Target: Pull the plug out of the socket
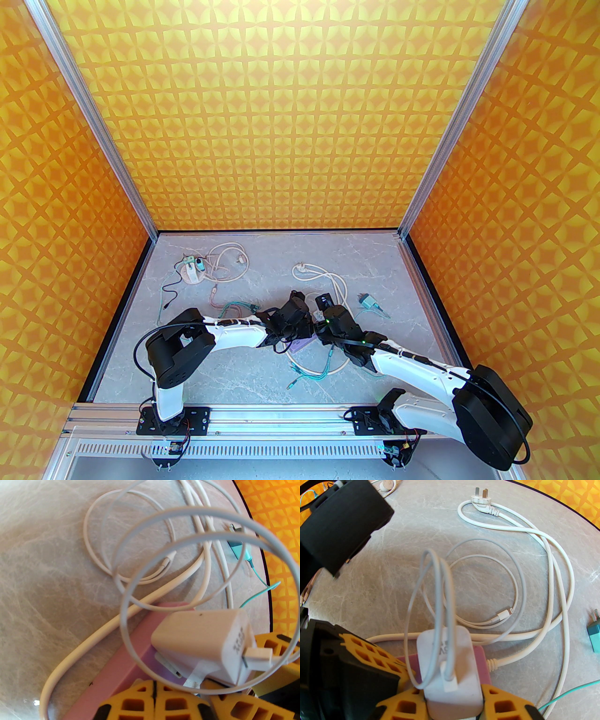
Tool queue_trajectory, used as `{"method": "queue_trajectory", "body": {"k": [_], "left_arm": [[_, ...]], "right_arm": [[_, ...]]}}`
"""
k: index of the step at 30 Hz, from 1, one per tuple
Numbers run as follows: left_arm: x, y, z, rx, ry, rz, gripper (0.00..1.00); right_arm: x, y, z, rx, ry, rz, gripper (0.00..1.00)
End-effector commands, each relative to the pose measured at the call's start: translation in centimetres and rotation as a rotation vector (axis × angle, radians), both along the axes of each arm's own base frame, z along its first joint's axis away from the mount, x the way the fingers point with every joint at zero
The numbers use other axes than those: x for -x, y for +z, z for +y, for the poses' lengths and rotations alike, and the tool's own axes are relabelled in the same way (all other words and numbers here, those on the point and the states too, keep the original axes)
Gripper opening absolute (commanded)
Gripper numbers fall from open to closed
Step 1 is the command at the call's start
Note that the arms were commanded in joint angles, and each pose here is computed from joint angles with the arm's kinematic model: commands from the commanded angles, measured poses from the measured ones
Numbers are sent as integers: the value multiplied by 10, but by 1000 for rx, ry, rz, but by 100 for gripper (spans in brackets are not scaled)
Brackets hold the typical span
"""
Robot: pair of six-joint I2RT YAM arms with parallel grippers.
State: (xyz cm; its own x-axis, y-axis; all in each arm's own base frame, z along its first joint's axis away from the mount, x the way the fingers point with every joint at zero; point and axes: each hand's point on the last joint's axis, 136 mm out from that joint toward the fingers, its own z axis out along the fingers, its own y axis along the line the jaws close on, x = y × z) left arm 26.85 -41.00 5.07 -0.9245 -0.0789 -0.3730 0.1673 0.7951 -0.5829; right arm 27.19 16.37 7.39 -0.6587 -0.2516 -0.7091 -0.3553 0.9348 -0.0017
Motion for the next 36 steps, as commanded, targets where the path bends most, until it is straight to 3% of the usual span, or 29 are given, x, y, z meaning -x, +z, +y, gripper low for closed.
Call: {"method": "queue_trajectory", "body": {"k": [1, 8, 14, 24, 30, 36], "left_arm": [[18, -55, 28, -152, 24, 139, 0], [19, -65, 32, -196, 24, 168, 0], [18, -66, 34, -190, 28, 167, 0], [16, -58, 31, -180, 10, 144, 0], [9, -27, 21, -134, -27, 73, 0], [-3, 38, 9, -73, -85, -66, 5]], "right_arm": [[-4, 23, 17, -104, 27, -46, 16], [-7, 54, 26, -141, 68, -92, 8], [-8, 46, 22, -86, 48, -75, 14], [-13, 91, -3, -128, -80, -196, 18], [-26, 112, -25, -191, -209, -218, 19], [-58, 107, -52, -192, -363, -165, 20]]}}
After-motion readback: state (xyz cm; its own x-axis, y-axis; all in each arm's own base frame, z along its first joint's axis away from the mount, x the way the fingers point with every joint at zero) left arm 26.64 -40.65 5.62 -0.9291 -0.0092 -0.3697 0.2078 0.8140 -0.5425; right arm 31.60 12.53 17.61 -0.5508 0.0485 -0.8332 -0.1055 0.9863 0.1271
